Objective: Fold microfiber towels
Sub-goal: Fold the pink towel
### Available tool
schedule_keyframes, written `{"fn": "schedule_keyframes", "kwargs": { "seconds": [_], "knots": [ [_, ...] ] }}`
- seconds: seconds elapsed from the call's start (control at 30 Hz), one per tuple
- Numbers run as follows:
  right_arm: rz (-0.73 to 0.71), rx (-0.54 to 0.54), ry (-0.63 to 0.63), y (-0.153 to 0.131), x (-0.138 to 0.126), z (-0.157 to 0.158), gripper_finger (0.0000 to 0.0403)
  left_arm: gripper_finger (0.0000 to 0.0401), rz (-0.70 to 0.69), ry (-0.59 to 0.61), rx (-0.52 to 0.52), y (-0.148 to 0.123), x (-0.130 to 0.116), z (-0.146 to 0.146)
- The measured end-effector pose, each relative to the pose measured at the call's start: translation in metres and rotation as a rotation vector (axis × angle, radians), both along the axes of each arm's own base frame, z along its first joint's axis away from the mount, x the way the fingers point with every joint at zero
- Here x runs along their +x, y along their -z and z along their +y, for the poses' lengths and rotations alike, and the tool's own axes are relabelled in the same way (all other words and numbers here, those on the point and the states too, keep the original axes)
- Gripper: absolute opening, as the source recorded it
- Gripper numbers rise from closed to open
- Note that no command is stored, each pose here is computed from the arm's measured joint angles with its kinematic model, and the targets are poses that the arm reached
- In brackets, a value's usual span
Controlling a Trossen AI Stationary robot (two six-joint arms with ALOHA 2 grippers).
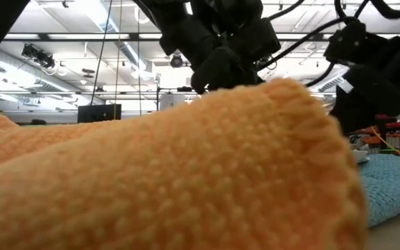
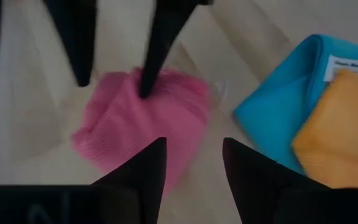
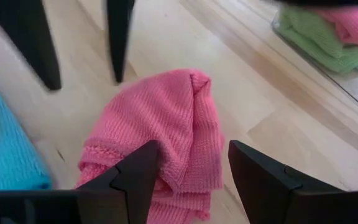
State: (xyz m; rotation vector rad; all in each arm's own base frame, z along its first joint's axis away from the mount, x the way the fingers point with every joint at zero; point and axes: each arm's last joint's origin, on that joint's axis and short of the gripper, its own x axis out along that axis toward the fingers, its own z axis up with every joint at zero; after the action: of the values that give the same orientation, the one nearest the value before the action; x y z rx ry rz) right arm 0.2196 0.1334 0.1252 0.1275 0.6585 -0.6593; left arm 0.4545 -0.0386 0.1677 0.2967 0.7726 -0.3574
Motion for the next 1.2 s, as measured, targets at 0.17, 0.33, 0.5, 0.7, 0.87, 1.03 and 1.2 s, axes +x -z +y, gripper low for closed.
{"fn": "schedule_keyframes", "kwargs": {
  "seconds": [0.17,0.33,0.5,0.7,0.87,1.03,1.2],
  "knots": [
    [-0.044,0.027,-0.023,-0.015,-0.005,0.003,0.0209,0.0140,-0.048,0.011,0.026,-0.003,0.002,-0.015],
    [-0.068,0.025,-0.022,-0.024,-0.010,0.002,0.0209,0.0116,-0.092,-0.018,0.077,0.002,0.007,-0.021],
    [-0.052,0.053,-0.035,-0.031,-0.014,0.001,0.0209,0.0106,-0.112,-0.067,0.093,0.003,0.010,-0.014],
    [-0.068,0.115,-0.084,-0.052,-0.029,0.002,0.0209,0.0105,-0.212,-0.029,0.137,0.007,0.019,-0.009],
    [-0.017,0.114,-0.080,-0.064,-0.048,-0.007,0.0209,0.0105,-0.258,0.010,0.174,0.014,0.024,-0.011],
    [0.100,0.135,-0.069,-0.070,-0.061,-0.019,0.0209,0.0105,-0.280,0.005,0.180,0.018,0.027,-0.010],
    [0.124,0.152,-0.028,-0.076,-0.067,-0.030,0.0209,0.0105,-0.318,0.020,0.213,0.020,0.030,-0.007]
  ]
}}
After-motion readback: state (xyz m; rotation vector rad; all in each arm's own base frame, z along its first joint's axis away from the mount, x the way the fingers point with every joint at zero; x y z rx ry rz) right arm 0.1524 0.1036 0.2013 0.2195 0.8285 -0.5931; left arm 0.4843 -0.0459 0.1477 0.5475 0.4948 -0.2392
